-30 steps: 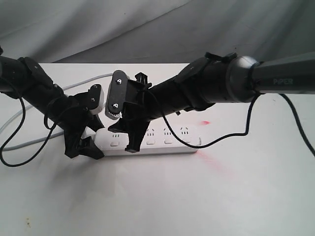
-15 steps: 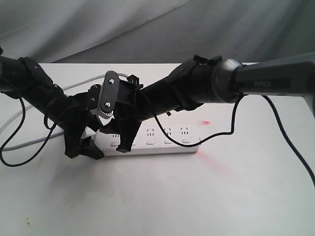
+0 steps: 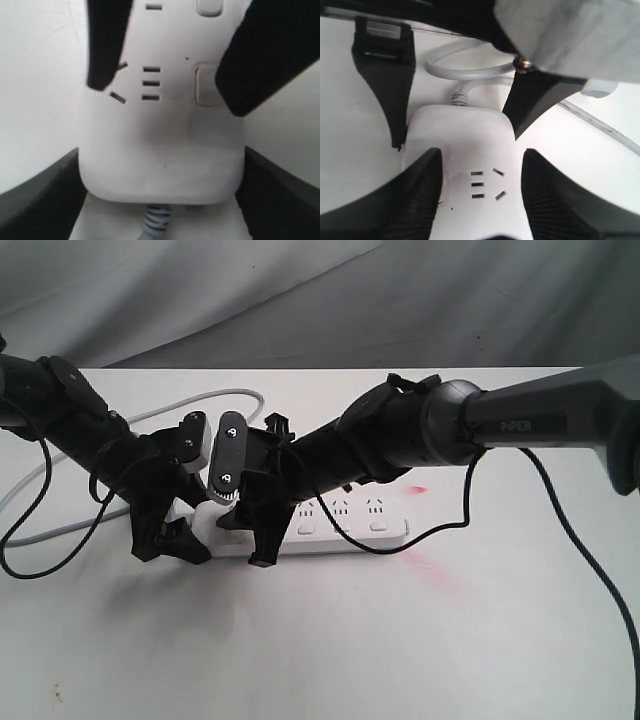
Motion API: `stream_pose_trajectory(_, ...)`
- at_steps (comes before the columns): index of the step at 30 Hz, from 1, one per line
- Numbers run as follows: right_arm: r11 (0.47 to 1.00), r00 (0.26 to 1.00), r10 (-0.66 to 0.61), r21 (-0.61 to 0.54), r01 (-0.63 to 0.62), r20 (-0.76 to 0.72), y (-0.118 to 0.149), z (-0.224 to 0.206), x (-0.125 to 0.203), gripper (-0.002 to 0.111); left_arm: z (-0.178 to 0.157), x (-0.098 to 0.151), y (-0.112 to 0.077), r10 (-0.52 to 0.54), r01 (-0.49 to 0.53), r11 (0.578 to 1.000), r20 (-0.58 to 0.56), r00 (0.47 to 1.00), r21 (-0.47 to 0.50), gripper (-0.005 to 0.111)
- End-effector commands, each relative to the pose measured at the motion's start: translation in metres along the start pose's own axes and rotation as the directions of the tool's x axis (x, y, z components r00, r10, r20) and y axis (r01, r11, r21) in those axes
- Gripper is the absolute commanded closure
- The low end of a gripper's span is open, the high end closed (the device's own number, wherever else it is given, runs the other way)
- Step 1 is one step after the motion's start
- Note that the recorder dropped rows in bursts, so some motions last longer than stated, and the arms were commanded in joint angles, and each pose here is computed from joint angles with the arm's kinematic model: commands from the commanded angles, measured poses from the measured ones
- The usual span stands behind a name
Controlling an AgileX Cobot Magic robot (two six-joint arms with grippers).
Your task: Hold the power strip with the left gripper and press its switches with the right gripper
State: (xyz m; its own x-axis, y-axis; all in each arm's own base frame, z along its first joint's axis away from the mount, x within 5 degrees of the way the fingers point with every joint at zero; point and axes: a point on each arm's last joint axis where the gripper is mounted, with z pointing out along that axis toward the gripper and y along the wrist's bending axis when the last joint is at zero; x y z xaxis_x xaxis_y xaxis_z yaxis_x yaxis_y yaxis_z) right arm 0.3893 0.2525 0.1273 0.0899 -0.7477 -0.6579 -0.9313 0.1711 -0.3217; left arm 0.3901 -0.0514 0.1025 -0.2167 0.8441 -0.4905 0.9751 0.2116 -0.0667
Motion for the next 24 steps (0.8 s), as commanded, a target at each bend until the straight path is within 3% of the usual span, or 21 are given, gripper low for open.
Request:
stream_pose_trajectory(1,1.000,1.000,-0.007,-0.010,0.006,-0.014,0.003,0.005,0.006,0.062,0.001,-0.003,-0.001,-0.003,0.003,1.000,0.010,1.000,0.011,0.039)
stream_pose_trajectory(19,0.993,0.991,-0.115,-0.041,0.112,-0.068,0.009,0.019,0.023,0.062,0.001,-0.003,-0.001,-0.003,0.003,1.000,0.010,1.000,0.013,0.039)
stream_pose_trajectory(24,0.991,0.988,-0.130,-0.035,0.127,-0.084,0.007,0.019,0.027,0.056,0.001,-0.003,-0.001,-0.003,0.003,1.000,0.010,1.000,0.011,0.039)
